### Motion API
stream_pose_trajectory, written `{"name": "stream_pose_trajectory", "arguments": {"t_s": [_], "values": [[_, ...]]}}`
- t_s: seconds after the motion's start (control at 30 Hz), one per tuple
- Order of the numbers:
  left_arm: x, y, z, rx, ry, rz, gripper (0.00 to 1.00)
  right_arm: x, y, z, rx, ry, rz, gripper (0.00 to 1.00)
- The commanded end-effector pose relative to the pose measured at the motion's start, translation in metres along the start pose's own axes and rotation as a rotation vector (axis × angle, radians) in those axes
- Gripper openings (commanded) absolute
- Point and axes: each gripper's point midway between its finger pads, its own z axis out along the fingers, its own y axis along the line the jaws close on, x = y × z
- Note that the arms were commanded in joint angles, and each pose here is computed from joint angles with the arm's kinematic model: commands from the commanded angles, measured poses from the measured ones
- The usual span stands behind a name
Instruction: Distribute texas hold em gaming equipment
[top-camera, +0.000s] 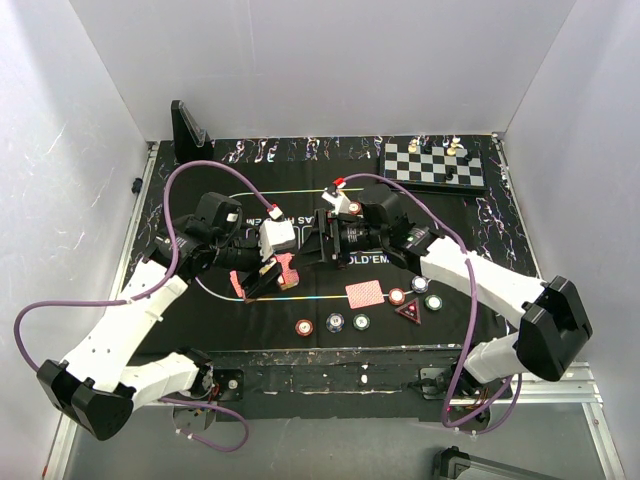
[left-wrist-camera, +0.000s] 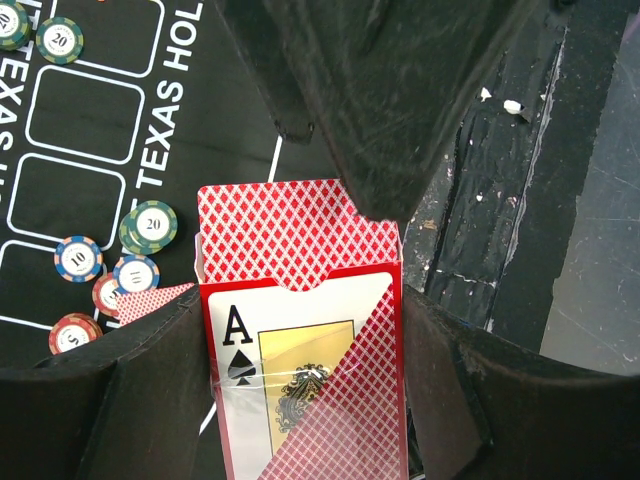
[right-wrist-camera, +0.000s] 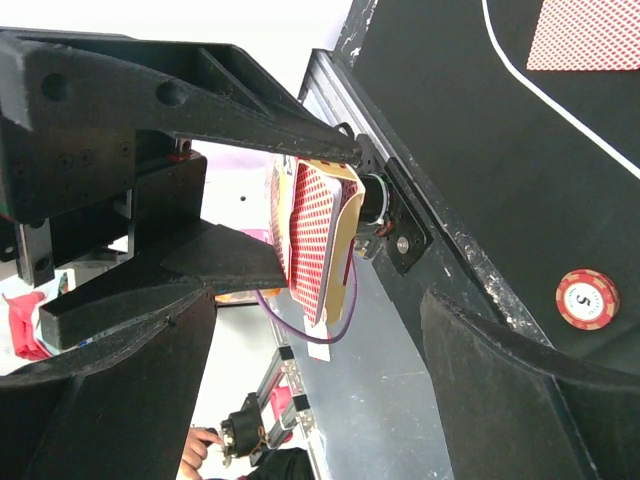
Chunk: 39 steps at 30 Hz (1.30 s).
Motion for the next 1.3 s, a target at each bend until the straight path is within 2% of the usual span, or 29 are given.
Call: {"name": "stream_pose_trajectory", "arguments": {"t_s": [0.0,0.43,0.93,1.03,1.27], "values": [[-0.023,0.001,-0.007,-0.001,-0.068,0.044,0.21,-0.006,0.020,0.005,-0.078,-0.017,-0.017,0.90],[-0.026,0.001,-0.007,-0.004,-0.084,0.048,0.20,0.005,0.032,0.021,-0.115,0.011,-0.015,0.92],[-0.028,0.000,-0.010,-0.013,-0.099,0.052,0.20,0.011,0.019,0.033,-0.075,0.037,0.000,0.93],[-0.028,-0.001,-0.011,-0.013,-0.102,0.054,0.20,0.010,0.013,0.036,-0.070,0.040,0.022,0.86],[-0.029,-0.002,-0.013,-0.015,-0.103,0.054,0.20,0.006,0.002,0.035,-0.070,0.024,0.065,0.63]]}}
